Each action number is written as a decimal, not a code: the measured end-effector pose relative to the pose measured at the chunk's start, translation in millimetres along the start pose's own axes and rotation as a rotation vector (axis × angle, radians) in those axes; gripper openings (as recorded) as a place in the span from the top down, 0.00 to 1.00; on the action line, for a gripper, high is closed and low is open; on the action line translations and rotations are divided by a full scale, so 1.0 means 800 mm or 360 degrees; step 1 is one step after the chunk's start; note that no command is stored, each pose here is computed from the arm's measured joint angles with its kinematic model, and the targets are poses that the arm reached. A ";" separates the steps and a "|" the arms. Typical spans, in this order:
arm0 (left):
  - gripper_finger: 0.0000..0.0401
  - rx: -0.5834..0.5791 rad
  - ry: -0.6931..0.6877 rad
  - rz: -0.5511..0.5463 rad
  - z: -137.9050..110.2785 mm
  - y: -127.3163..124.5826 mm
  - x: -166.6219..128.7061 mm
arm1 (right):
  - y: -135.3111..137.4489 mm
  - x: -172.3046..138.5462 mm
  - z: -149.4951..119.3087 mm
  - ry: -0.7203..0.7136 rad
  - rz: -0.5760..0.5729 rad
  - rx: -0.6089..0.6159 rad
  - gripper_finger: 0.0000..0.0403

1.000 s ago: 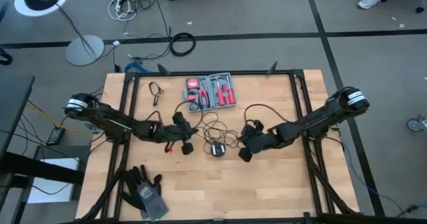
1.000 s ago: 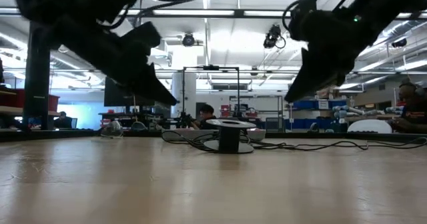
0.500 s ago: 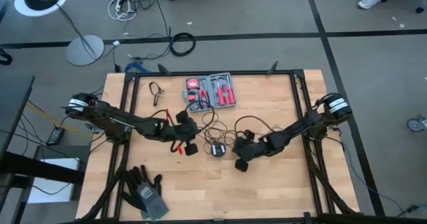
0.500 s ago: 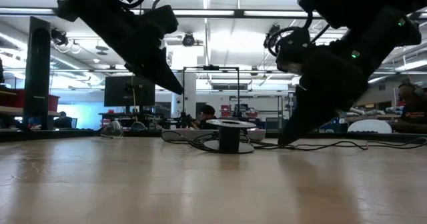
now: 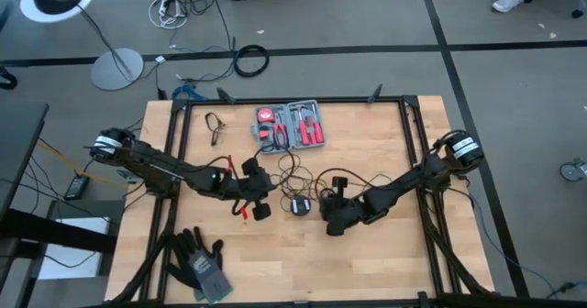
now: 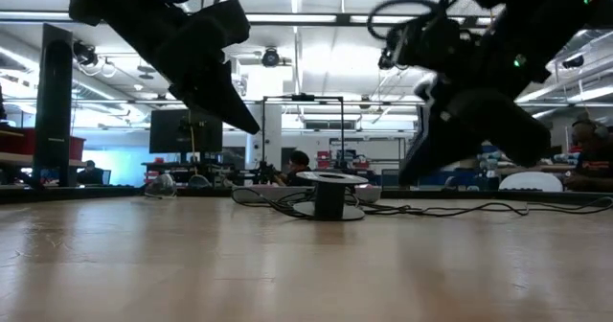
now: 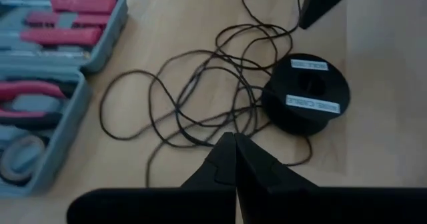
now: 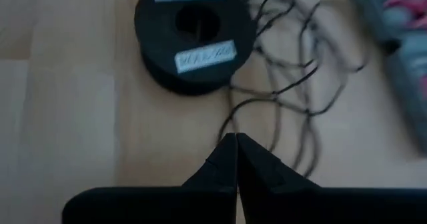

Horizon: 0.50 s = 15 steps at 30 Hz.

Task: Coil cords
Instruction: Coil the black wire onto the black spool

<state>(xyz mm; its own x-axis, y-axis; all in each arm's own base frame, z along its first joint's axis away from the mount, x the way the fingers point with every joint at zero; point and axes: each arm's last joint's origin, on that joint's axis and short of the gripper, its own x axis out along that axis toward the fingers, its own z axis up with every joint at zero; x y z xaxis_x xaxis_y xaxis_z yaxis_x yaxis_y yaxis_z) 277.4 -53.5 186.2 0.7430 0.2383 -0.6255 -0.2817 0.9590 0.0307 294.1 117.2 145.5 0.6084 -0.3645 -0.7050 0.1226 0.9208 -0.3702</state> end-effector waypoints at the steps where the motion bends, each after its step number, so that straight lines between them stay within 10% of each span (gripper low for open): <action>1: 1.00 -0.0010 0.0001 -0.0006 -0.001 -0.002 -0.001 | 0.001 -0.003 0.003 -0.0010 -0.0028 -0.0030 1.00; 15: 1.00 -0.0206 -0.0047 -0.0091 -0.018 -0.048 -0.026 | 0.070 -0.015 0.011 -0.0094 -0.0232 -0.0493 1.00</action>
<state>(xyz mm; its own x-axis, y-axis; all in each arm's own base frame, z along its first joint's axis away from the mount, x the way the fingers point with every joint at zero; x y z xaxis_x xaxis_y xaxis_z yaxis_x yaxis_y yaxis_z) 264.5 -97.3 186.8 0.7768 0.1901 -0.6003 -0.3131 0.9438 -0.1063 300.8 174.3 138.8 0.6472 -0.4722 -0.5984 -0.0270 0.7703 -0.6371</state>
